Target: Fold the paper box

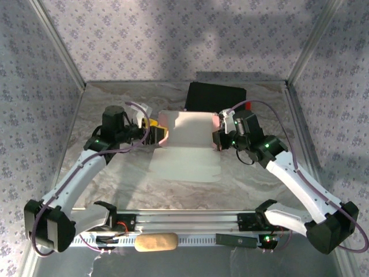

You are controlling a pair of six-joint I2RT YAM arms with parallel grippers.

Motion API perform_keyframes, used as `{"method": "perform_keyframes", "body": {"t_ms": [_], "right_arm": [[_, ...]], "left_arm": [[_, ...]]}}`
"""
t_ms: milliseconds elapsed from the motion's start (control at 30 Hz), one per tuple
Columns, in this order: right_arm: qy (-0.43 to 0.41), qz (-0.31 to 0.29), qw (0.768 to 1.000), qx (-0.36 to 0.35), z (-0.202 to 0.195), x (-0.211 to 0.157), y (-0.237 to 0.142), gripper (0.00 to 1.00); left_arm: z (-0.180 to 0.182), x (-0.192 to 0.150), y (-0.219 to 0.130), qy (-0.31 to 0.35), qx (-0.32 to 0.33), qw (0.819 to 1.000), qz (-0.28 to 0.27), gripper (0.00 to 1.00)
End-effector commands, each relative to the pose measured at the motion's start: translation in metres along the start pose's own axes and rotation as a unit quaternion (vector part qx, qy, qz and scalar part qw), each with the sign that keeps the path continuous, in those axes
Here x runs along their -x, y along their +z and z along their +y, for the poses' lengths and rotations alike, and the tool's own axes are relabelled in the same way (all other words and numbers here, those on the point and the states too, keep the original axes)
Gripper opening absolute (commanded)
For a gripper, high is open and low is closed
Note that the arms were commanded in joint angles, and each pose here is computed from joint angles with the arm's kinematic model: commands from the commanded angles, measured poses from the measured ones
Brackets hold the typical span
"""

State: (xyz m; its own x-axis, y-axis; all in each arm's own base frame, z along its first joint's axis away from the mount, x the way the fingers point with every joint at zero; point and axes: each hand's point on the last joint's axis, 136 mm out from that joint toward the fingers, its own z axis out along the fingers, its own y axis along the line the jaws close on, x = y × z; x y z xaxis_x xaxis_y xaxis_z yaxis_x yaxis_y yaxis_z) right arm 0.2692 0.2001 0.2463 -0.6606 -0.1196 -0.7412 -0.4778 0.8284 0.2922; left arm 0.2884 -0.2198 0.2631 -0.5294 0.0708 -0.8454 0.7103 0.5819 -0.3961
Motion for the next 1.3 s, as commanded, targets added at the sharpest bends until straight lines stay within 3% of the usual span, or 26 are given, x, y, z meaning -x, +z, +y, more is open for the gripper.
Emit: {"method": "perform_keyframes", "body": {"t_ms": [0, 367, 567, 767, 1033, 1267], "right_arm": [[0.005, -0.012, 1.0, 0.018, 0.01, 0.01, -0.01, 0.0], [0.002, -0.007, 0.999, 0.043, 0.019, 0.009, -0.01, 0.0], [0.007, -0.007, 0.999, 0.036, 0.015, 0.01, -0.009, 0.0], [0.031, 0.017, 0.999, 0.026, 0.001, 0.006, 0.001, 0.0], [0.037, 0.021, 0.998, 0.047, 0.004, 0.005, 0.003, 0.0], [0.034, 0.017, 0.998, 0.057, 0.009, 0.007, -0.002, 0.0]], "left_arm": [[-0.004, 0.021, 0.002, 0.011, -0.007, 1.0, -0.022, 0.7], [-0.001, 0.018, 0.018, 0.033, -0.002, 0.999, -0.003, 0.68], [-0.005, 0.018, 0.02, 0.038, -0.004, 0.999, 0.0, 0.57], [-0.024, 0.021, 0.006, 0.047, -0.03, 0.998, -0.019, 0.72], [-0.022, 0.01, 0.002, 0.029, -0.052, 0.998, 0.003, 0.72], [-0.008, 0.014, 0.008, 0.032, -0.023, 0.999, -0.002, 0.66]]}}
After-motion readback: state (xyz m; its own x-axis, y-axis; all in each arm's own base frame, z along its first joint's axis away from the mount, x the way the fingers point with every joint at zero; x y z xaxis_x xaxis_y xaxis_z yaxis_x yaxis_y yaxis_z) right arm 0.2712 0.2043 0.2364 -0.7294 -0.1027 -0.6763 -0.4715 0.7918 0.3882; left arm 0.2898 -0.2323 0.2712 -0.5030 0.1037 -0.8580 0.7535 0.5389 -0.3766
